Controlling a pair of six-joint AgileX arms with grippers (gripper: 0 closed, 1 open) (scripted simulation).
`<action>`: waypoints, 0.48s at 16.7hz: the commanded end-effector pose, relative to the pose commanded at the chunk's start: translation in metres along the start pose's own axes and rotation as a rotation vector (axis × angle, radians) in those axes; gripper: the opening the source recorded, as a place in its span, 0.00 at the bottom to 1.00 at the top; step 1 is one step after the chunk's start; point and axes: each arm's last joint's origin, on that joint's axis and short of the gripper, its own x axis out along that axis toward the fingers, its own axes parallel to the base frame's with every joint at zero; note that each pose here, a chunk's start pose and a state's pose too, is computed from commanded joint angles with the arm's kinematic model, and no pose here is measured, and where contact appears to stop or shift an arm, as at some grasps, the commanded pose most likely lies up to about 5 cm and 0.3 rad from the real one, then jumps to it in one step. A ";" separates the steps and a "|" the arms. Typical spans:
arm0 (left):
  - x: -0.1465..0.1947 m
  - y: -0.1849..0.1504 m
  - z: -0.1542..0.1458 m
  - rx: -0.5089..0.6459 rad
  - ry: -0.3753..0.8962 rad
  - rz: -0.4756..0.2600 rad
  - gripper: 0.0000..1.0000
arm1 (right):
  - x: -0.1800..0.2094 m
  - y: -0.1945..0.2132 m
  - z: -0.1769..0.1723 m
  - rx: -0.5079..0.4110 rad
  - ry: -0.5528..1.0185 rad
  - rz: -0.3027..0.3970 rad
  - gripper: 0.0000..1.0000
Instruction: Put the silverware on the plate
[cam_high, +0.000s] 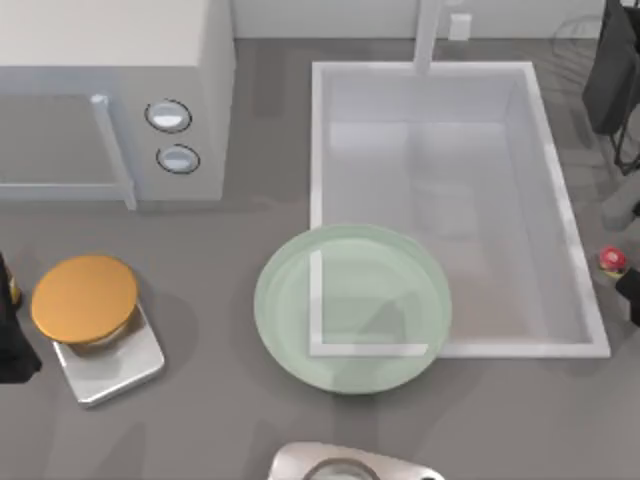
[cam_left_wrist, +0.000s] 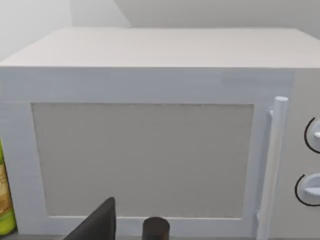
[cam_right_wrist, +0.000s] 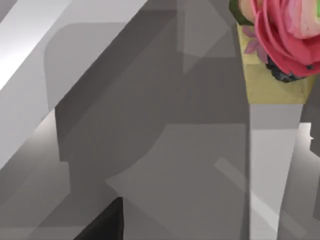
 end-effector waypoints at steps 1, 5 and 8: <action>0.000 0.000 0.000 0.000 0.000 0.000 1.00 | 0.000 0.000 0.000 0.000 0.000 0.000 1.00; 0.000 0.000 0.000 0.000 0.000 0.000 1.00 | 0.000 0.000 0.000 0.000 0.000 0.000 0.77; 0.000 0.000 0.000 0.000 0.000 0.000 1.00 | 0.000 0.000 0.000 0.000 0.000 0.000 0.55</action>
